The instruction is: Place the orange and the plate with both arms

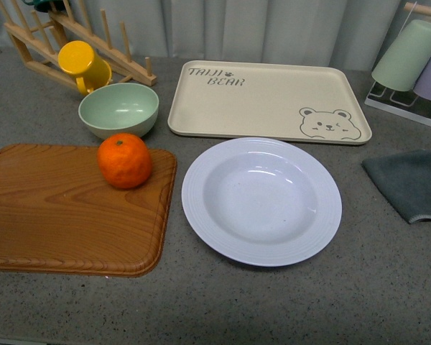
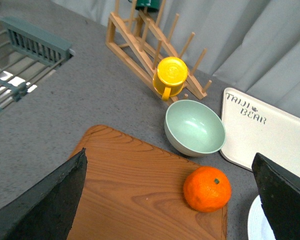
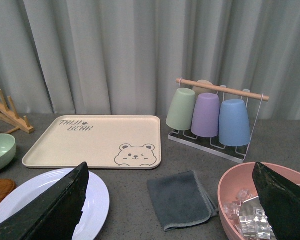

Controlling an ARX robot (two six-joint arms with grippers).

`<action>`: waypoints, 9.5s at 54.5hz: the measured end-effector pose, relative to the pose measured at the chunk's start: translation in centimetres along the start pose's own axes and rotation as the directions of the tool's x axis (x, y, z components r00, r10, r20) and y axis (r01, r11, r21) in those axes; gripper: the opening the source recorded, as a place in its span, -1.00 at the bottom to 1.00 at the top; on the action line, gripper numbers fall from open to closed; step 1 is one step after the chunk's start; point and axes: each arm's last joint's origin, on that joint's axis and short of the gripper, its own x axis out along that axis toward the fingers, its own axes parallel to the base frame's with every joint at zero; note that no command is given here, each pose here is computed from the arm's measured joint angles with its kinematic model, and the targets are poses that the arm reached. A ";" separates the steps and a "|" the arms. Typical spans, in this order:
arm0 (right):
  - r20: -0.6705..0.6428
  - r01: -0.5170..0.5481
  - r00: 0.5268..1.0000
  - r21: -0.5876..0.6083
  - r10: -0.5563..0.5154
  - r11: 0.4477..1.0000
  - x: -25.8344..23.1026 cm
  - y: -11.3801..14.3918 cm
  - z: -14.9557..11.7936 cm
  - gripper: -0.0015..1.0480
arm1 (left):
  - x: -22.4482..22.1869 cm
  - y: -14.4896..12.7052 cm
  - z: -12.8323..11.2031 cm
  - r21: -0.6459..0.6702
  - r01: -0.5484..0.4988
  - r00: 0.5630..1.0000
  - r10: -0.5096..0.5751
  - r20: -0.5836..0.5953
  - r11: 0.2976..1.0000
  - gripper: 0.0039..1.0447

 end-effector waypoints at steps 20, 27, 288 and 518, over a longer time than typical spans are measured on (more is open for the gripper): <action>0.000 0.000 1.000 0.000 0.000 1.000 0.0 0.0 0.0 0.83 | 9.4 -4.8 -4.0 0.087 0.077 0.967 -0.054 -0.250 0.993 0.88; 0.000 0.000 1.000 0.000 0.000 1.000 0.0 0.0 0.0 0.83 | 11.0 -5.3 -4.7 0.104 0.076 0.957 -0.043 -0.288 0.992 0.88; 0.000 0.000 1.000 0.000 0.000 1.000 0.0 0.0 0.0 0.83 | 0.1 -2.0 -2.5 0.276 0.164 0.957 -0.220 0.189 0.947 -0.93; -0.464 0.016 0.394 0.867 0.794 0.498 26.6 0.3 -15.4 0.83 | -10.3 4.1 -2.8 0.282 0.160 0.950 -0.226 0.217 0.946 0.88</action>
